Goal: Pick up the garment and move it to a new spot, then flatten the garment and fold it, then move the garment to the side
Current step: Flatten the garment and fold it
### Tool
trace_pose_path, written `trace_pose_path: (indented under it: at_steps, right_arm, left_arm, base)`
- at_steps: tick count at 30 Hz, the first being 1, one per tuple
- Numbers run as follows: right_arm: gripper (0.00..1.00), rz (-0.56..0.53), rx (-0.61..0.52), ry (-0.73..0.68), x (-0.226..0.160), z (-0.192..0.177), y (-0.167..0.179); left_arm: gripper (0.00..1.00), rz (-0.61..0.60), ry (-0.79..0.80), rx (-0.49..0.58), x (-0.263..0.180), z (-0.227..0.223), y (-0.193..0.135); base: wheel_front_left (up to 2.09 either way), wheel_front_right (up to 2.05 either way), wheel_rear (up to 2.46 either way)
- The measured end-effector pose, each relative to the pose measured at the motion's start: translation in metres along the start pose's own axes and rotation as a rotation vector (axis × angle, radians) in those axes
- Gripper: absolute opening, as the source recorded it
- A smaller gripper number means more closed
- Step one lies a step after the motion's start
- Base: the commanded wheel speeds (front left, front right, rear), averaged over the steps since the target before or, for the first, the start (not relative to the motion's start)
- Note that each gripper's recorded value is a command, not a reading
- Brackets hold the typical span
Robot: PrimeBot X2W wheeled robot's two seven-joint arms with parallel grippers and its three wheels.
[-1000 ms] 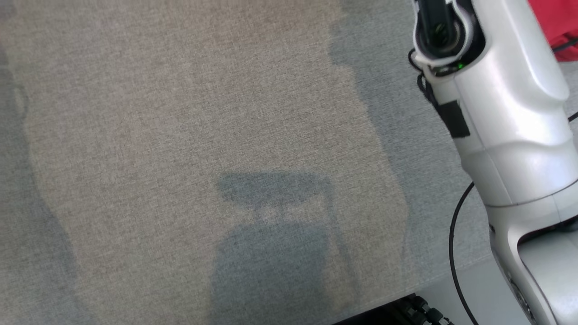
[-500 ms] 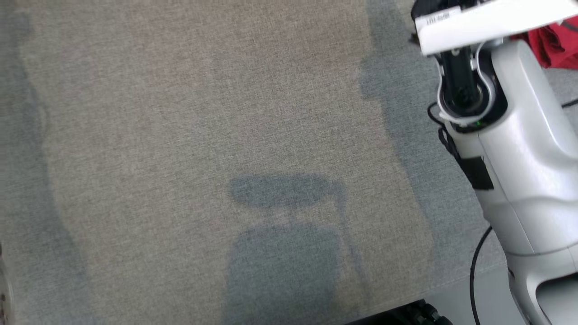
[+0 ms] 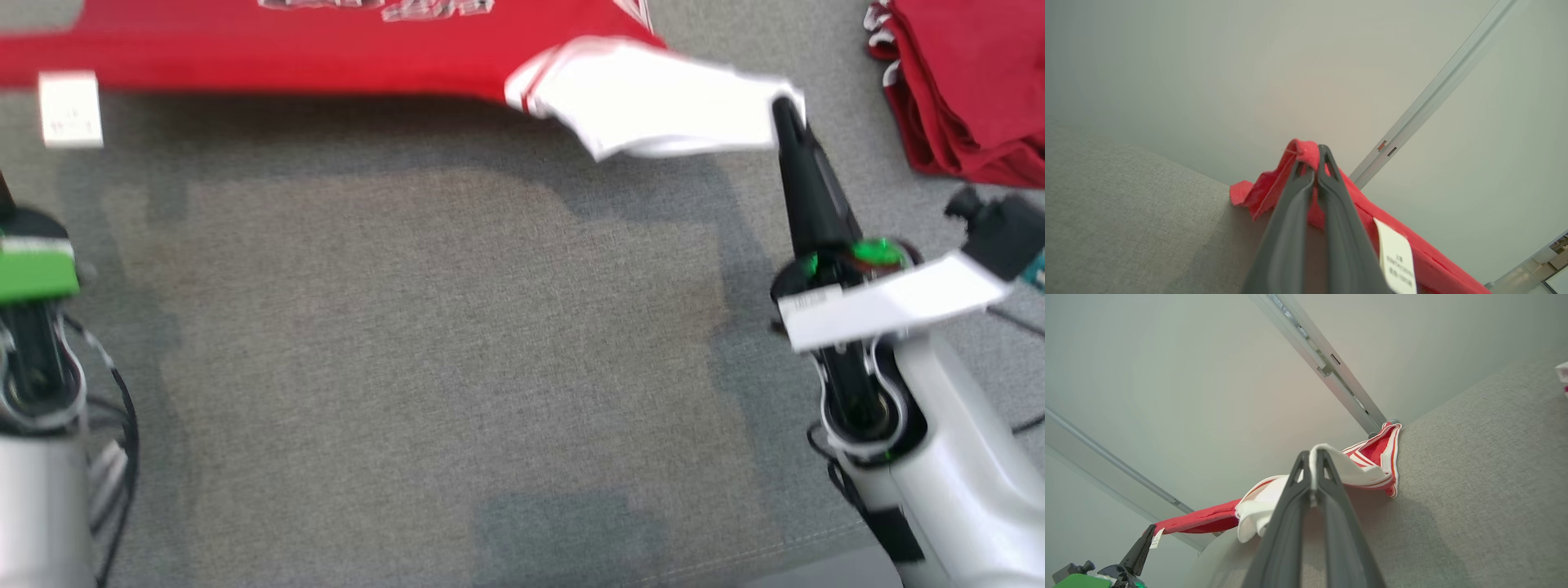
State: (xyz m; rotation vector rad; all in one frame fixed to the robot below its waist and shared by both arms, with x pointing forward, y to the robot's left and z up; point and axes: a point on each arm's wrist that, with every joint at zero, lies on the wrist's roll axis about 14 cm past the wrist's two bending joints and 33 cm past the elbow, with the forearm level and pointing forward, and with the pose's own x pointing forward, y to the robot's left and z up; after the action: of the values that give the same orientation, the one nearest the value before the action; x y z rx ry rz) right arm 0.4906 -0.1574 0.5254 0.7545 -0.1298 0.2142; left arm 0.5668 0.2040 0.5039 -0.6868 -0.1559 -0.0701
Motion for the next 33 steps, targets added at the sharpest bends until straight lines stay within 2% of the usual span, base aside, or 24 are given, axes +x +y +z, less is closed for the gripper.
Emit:
trace_pose_path:
  at_steps: [6, 13, 16, 25, 33]
  right_arm:
    - [0.00, -0.109, 0.055, 0.006, -0.060, -0.002, -0.007]
    - [0.00, -0.139, 0.129, 0.029, -0.107, -0.008, 0.007]
    - [0.00, -0.133, 0.142, 0.033, -0.122, -0.005, 0.014]
    - [0.00, -0.105, 0.120, 0.041, -0.158, 0.014, 0.029]
    - [0.00, -0.156, 0.168, 0.088, -0.171, -0.004, 0.025]
  left_arm:
    - [0.00, 0.084, -0.007, -0.012, -0.074, 0.013, 0.007]
    - [0.00, 0.121, 0.013, -0.006, -0.138, 0.018, 0.000]
    - [0.00, 0.134, 0.006, -0.046, -0.160, 0.020, -0.007]
    - [0.00, 0.126, 0.014, -0.090, -0.209, 0.024, -0.025]
    - [0.00, 0.169, 0.093, -0.102, -0.224, 0.002, -0.015]
  base:
    - [0.00, 0.00, 0.00]
    - [0.00, 0.00, 0.00]
    - [0.00, 0.00, 0.00]
    - [0.00, 0.00, 0.00]
    - [0.00, 0.00, 0.00]
